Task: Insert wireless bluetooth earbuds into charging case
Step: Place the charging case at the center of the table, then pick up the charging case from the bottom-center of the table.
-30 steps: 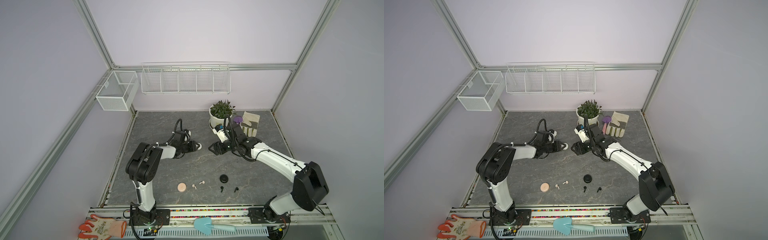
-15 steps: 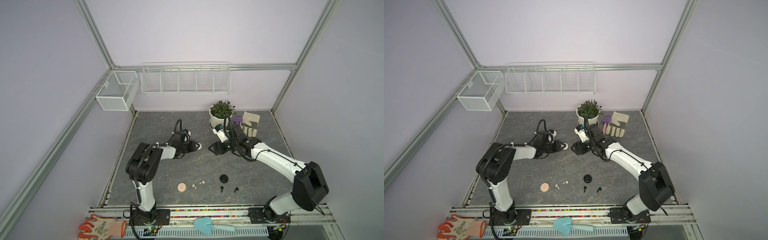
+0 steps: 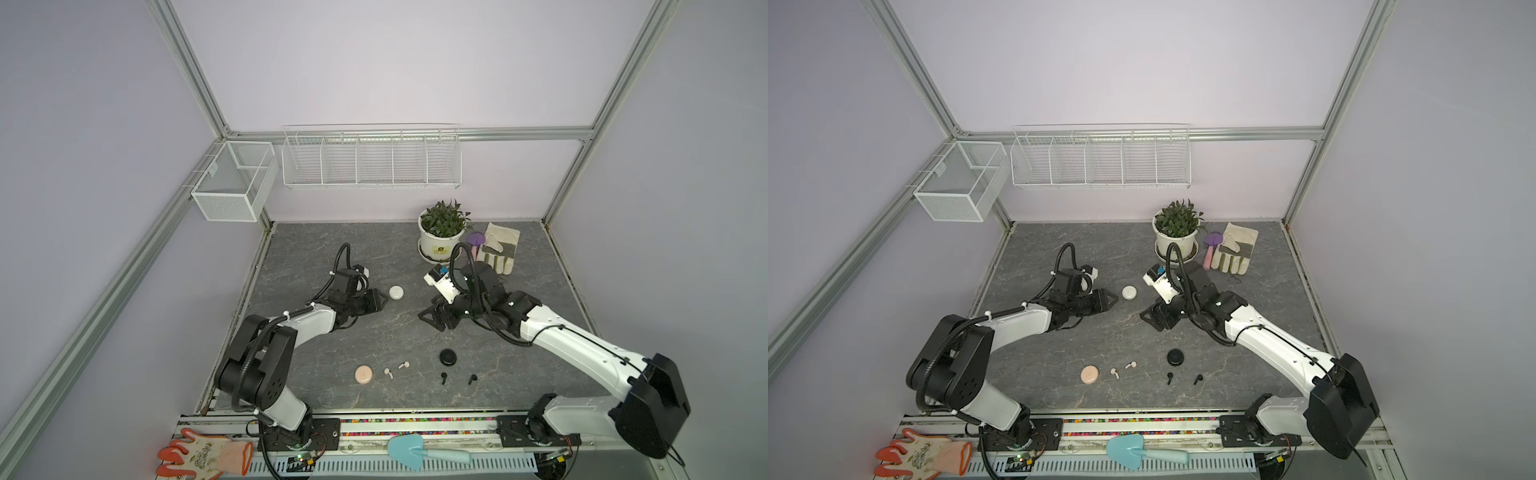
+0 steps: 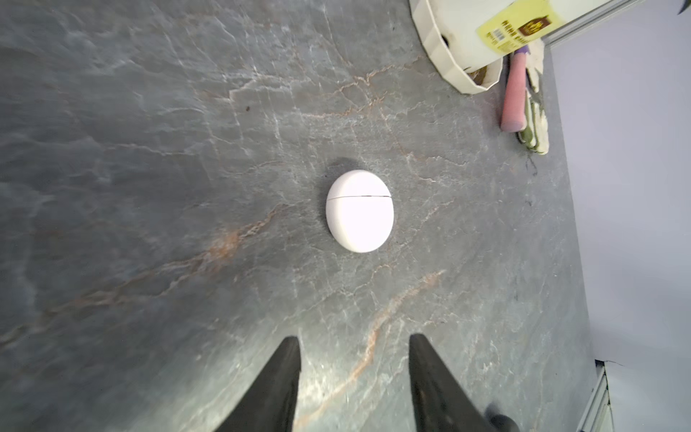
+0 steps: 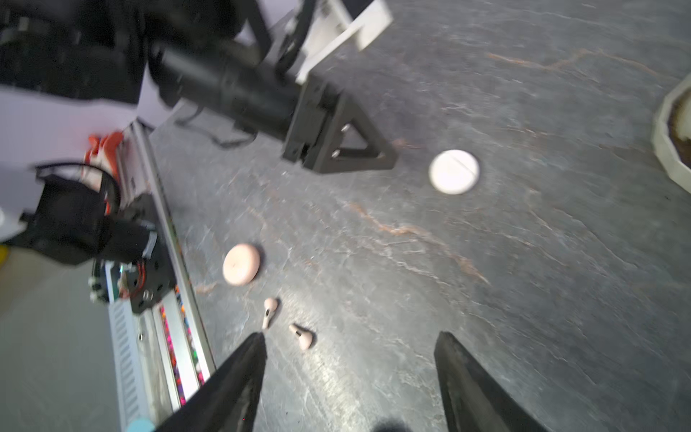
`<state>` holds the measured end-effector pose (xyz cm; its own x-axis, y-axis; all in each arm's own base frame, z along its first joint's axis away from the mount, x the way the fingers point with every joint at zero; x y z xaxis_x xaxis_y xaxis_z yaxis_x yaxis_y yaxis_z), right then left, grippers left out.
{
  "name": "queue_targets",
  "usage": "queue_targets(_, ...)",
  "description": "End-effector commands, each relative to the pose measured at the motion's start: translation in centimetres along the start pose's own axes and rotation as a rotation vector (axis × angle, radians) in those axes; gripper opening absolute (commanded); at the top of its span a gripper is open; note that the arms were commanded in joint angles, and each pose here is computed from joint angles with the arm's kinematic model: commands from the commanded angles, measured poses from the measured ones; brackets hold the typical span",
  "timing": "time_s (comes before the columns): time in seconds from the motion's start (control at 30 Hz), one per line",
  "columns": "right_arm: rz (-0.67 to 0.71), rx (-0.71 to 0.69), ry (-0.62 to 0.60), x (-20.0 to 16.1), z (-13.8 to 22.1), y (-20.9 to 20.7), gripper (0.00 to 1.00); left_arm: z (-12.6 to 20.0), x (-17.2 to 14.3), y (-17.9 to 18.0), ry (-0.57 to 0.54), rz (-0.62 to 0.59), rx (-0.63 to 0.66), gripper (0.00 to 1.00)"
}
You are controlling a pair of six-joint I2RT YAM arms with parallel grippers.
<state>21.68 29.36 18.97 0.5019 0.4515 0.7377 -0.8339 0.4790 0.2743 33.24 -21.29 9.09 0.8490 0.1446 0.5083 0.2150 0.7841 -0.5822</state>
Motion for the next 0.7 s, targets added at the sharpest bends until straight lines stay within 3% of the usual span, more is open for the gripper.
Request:
queue_targets(0.0,0.227,0.093,0.080,-4.0,-2.1,4.0,0.75,2.1,-1.8,1.6,0.033,0.050,0.075,0.49)
queue_targets(0.13,0.258,0.039,0.196,-7.3,-3.1,4.8,0.74,4.7,-3.6,3.1,0.017,0.122,0.126,0.52)
queue_targets(0.2,0.139,-0.099,0.226,-7.5,-2.5,2.9,0.74,5.7,-4.0,2.9,0.000,0.123,0.120,0.54)
queue_targets(0.3,-0.145,-0.380,0.312,-8.5,0.4,-0.9,0.74,6.4,-4.4,1.8,-0.027,0.107,0.040,0.59)
queue_targets(0.37,-0.294,-0.495,0.399,-10.6,2.3,-2.0,0.72,6.2,-4.6,1.0,-0.037,0.112,-0.014,0.60)
queue_targets(0.5,-0.430,-0.562,0.457,-14.6,4.2,-2.1,0.75,5.2,-4.7,-1.2,-0.014,0.057,-0.089,0.62)
queue_targets(0.67,-0.460,-0.585,0.481,-15.6,4.2,-2.4,0.83,4.2,-4.9,-3.6,0.024,0.017,-0.184,0.62)
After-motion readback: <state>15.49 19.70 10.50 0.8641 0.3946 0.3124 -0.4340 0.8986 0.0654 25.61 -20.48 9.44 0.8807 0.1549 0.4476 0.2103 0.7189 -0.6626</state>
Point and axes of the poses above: each gripper's point midway between its finger pads, its own z axis back along the fingers, its own y axis along the line the jaws close on, x = y × z, the point moved 1 cm from there along z, back along the fingers, and after that the axes turned 2 degrees about -z, right-handed, at the moved point
